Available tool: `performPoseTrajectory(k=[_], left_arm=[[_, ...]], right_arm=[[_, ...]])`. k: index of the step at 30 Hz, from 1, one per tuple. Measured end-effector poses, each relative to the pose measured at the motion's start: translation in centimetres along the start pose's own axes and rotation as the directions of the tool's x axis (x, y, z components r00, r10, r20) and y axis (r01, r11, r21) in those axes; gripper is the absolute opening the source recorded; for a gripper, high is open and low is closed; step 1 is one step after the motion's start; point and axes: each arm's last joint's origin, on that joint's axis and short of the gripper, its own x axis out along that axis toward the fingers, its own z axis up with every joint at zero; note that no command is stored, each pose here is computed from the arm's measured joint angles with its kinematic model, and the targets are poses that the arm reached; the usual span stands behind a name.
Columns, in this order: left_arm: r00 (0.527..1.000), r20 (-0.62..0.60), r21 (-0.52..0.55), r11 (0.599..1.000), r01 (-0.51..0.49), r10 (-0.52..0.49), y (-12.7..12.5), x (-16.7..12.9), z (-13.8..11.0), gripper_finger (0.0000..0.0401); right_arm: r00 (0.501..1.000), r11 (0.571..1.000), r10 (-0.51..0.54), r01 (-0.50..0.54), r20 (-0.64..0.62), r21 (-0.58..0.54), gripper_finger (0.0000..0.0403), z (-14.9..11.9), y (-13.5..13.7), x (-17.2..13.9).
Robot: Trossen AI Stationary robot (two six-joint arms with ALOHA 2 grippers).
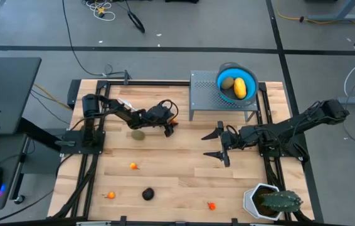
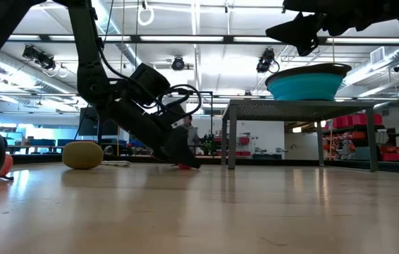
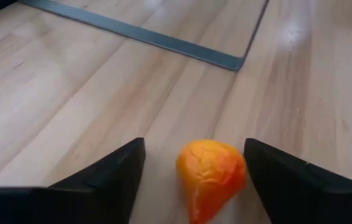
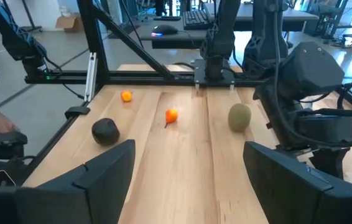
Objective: Pick & Place Fruit
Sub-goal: Put the orange pear into the blue strainer bowl on the shelf
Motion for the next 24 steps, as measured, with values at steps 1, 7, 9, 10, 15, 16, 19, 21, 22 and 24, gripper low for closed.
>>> performPoseTrajectory(k=[1,7,9,10,15,16,19,21,22,24], left_arm=[[1.0,-0.005,0.001,1.0,-0.002,0.002,0.0,0.0,0.0,0.0258],[1.0,-0.026,0.002,1.0,0.0,0.0,0.1,-0.3,0.2,0.018],[0.999,-0.039,0.003,1.0,0.014,-0.013,0.0,-0.8,0.5,0.0155],[0.998,-0.05,0.003,0.999,0.033,-0.033,-0.1,-1.0,0.7,0.0144],[0.996,-0.033,0.068,0.994,0.09,-0.088,-1.0,-2.8,2.4,0.0114],[0.995,-0.019,0.094,0.991,0.098,-0.097,-1.3,-3.3,2.9,0.0115],[0.99,0.059,0.2,0.973,0.112,-0.126,-2.8,-4.6,4.3,0.0129],[0.977,0.152,0.281,0.954,0.105,-0.152,-4.2,-5.7,5.5,0.0141],[0.965,0.207,0.326,0.941,0.089,-0.163,-5.0,-6.3,6.2,0.0146],[0.943,0.283,0.411,0.911,0.044,-0.174,-6.6,-7.5,7.0,0.0151]], right_arm=[[1.0,1.0,0.0,0.0,0.0,0.0,0.0309,0.0,0.0,0.0],[1.0,1.0,0.0,0.0,0.0,0.0,0.0309,0.0,0.0,0.0],[1.0,1.0,-0.019,0.019,0.001,0.0,0.0309,0.0,-0.1,0.0],[0.999,0.999,-0.04,0.04,0.001,-0.001,0.0309,0.0,-0.1,0.0],[0.981,0.982,-0.189,0.189,-0.032,-0.004,0.0309,-0.8,-0.5,0.7],[0.975,0.976,-0.218,0.219,-0.04,0.001,0.0309,-1.0,-0.6,0.9],[0.963,0.964,-0.264,0.266,-0.056,0.016,0.0309,-1.5,-0.7,1.5],[0.962,0.963,-0.267,0.268,-0.052,0.027,0.0309,-1.8,-0.6,1.9],[0.963,0.963,-0.267,0.269,-0.044,0.032,0.0309,-1.8,-0.6,2.1],[0.964,0.962,-0.267,0.268,-0.021,0.049,0.0309,-1.7,-0.6,2.4]])
